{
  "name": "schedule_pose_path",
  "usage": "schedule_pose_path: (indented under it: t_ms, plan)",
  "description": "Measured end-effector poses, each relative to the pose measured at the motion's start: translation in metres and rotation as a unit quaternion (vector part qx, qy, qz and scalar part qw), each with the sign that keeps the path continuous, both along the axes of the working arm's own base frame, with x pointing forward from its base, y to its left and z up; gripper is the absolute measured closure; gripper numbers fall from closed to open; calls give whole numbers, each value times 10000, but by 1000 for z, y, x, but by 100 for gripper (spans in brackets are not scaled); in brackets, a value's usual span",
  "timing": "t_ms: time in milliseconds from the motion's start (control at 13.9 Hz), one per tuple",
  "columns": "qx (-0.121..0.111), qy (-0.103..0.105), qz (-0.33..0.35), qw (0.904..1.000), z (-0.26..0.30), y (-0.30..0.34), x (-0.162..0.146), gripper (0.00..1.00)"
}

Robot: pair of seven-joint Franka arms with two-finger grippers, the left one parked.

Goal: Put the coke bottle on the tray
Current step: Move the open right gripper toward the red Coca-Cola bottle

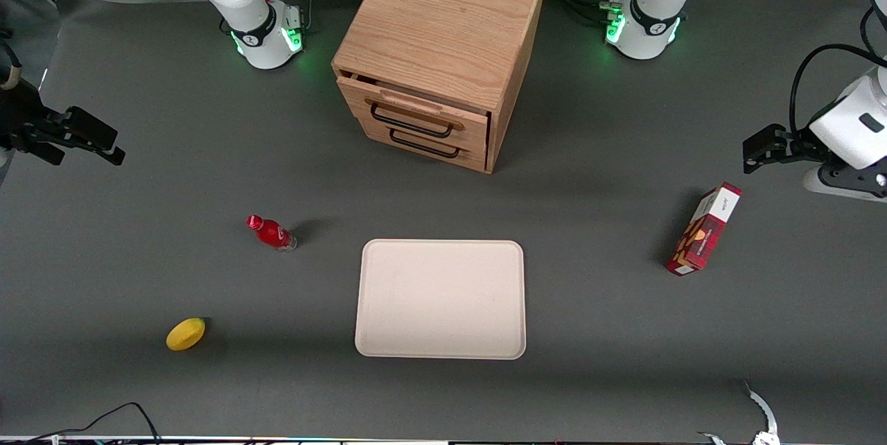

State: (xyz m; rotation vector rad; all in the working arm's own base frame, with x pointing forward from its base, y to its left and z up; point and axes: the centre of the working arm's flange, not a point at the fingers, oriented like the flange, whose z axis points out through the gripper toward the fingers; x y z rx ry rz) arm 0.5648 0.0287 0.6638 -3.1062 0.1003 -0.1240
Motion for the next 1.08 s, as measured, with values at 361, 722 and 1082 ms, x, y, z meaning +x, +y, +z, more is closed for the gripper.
schedule_pose_path:
  t_ms: [361, 722, 1082]
  plan:
    - [-1, 9, 7, 10000, 4, 0, -2, 0]
    - [2, 91, -17, 10000, 3, 0, -3, 0]
    - [69, 229, -72, 9997, 0, 3, -5, 0]
